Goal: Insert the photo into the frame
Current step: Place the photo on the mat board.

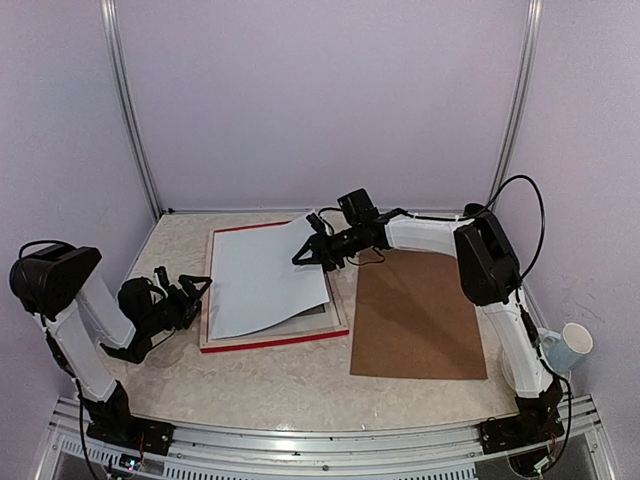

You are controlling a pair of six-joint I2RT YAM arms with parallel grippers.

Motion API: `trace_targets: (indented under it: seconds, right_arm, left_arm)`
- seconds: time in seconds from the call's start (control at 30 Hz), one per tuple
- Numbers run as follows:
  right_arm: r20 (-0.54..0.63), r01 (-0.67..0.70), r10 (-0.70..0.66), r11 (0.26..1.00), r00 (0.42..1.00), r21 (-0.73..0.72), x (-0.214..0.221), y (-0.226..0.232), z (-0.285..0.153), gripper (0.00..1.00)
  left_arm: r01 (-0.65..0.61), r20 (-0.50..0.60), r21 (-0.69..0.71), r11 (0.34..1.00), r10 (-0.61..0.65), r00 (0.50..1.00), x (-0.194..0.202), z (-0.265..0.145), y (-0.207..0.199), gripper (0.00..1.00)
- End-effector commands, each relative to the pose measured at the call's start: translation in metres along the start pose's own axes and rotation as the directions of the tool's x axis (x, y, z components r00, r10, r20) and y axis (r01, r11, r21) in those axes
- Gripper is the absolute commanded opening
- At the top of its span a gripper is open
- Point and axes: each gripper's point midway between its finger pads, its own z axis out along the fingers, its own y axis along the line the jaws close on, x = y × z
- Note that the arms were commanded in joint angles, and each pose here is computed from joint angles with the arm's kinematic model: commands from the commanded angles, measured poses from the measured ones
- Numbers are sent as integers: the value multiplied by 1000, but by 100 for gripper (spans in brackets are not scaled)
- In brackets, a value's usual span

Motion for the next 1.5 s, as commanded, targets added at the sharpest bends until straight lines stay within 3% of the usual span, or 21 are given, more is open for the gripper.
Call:
trace_targets:
  seconds: [0.0, 0.17, 0.33, 0.67, 0.9, 1.47]
  right_arm:
    - [27, 30, -26, 989, 999, -143, -8, 24, -3, 32]
    - [39, 34, -26, 974, 999, -222, -10, 35, -4, 23]
    - [56, 71, -60, 973, 997, -221, -10, 36, -6, 20]
    - [45, 46, -40, 989, 998, -138, -13, 20, 0, 28]
    - [35, 39, -37, 997, 999, -63, -13, 9, 2, 39]
    - [-14, 49, -49, 999, 999, 9, 1, 4, 17, 41]
  left_arm:
    - [60, -91, -126, 990, -72, 993, 31, -6, 35, 99]
    - [59, -92, -127, 990, -71, 993, 32, -7, 36, 99]
    - [59, -91, -126, 990, -71, 993, 32, -7, 36, 99]
    - [65, -93, -121, 990, -77, 993, 32, -5, 35, 99]
    - [62, -91, -123, 990, -74, 993, 30, -5, 34, 99]
    - [54, -88, -122, 991, -65, 994, 27, -2, 30, 99]
